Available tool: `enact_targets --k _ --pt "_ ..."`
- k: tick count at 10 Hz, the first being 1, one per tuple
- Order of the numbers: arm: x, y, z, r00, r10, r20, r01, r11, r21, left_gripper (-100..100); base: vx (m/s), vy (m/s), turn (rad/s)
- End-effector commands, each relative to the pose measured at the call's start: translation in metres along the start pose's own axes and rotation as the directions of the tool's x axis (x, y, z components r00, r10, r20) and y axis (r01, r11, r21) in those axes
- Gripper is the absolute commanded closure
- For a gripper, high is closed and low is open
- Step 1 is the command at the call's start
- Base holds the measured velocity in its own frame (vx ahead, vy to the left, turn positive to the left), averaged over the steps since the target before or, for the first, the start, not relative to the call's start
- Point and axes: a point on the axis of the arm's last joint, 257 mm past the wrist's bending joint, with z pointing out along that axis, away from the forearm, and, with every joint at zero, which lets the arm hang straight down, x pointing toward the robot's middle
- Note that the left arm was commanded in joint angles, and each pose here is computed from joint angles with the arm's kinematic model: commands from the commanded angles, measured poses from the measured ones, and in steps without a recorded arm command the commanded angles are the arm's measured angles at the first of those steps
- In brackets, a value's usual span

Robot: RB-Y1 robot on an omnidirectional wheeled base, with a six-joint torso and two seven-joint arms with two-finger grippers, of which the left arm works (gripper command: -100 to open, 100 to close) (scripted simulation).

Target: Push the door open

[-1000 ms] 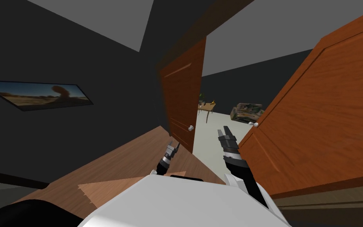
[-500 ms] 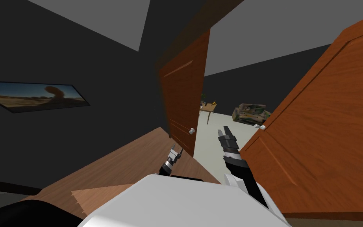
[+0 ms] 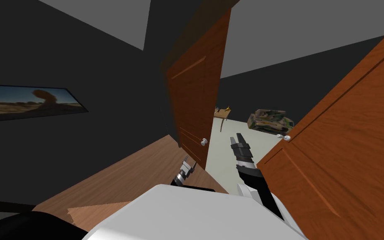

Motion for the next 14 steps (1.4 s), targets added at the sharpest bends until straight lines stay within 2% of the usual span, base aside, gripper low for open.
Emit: enact_targets --k 1,6,10,11,12,14 --pt "0.009 -0.007 -0.0011 0.9998 0.015 -0.015 -0.015 0.9998 0.014 -100 0.082 0.011 0.007" --pt "0.042 -0.043 -0.0079 0.9945 0.077 -0.072 -0.071 0.9941 0.083 -100 0.143 0.005 0.011" --pt "0.059 -0.067 -0.0114 0.9896 0.108 -0.095 -0.095 0.9871 0.128 -100 0.19 -0.012 0.01" --pt "0.057 -0.063 -0.0124 0.9902 0.104 -0.093 -0.092 0.9882 0.122 -100 0.065 0.007 0.002" --pt "0.063 -0.054 -0.0182 0.9858 0.126 -0.11 -0.112 0.9851 0.131 -100 0.081 -0.064 -0.028" --pt "0.066 -0.048 -0.0195 0.9831 0.137 -0.121 -0.121 0.9837 0.133 -100 0.128 -0.112 -0.013"
